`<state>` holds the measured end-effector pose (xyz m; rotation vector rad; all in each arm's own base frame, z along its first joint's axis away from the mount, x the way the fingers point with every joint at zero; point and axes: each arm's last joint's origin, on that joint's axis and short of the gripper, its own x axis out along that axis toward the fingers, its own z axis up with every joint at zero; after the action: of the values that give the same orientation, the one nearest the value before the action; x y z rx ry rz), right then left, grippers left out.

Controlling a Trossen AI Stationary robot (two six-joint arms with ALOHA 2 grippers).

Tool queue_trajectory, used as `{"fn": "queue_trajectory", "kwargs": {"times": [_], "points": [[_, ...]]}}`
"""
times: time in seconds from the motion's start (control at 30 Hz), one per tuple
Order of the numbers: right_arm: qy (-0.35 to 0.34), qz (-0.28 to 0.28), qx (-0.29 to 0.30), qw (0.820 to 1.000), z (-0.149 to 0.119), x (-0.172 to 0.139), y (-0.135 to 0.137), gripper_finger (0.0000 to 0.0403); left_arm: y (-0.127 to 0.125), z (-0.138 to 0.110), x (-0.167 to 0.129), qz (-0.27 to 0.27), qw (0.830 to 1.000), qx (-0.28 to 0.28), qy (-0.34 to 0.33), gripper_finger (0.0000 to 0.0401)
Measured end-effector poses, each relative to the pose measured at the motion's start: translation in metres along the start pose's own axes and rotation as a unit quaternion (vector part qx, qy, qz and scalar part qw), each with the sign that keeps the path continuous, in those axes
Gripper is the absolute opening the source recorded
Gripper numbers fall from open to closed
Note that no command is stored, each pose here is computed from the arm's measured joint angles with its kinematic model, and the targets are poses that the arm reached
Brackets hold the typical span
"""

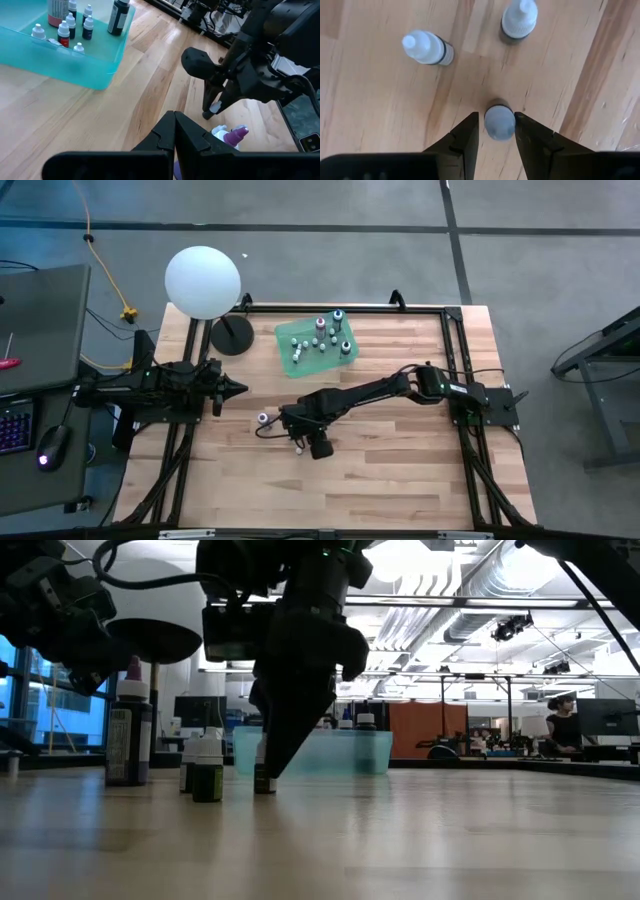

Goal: Pick & Place food coloring
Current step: Put the small black dye bottle in the green bin

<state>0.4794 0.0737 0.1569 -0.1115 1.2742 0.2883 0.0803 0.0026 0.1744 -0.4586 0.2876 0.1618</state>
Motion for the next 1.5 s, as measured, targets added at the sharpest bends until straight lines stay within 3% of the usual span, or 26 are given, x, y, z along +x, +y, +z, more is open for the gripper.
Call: {"fn": "queue_trajectory", "kwargs": {"times": [0.87, 1.27, 1.5], "points": [[-0.025, -0.002, 0.010, 1.000, 0.004, -0.014, 0.001, 0.0115, 0.000, 0.000, 0.000, 0.000, 1.000, 0.000, 0.000, 0.0000], [-0.025, -0.004, 0.010, 1.000, 0.004, -0.015, 0.001, 0.0059, 0.000, 0.000, 0.000, 0.000, 1.000, 0.000, 0.000, 0.0000], [-0.012, -0.026, 0.019, 0.999, 0.002, -0.017, 0.001, 0.0054, 0.000, 0.000, 0.000, 0.000, 1.000, 0.000, 0.000, 0.0000]]}}
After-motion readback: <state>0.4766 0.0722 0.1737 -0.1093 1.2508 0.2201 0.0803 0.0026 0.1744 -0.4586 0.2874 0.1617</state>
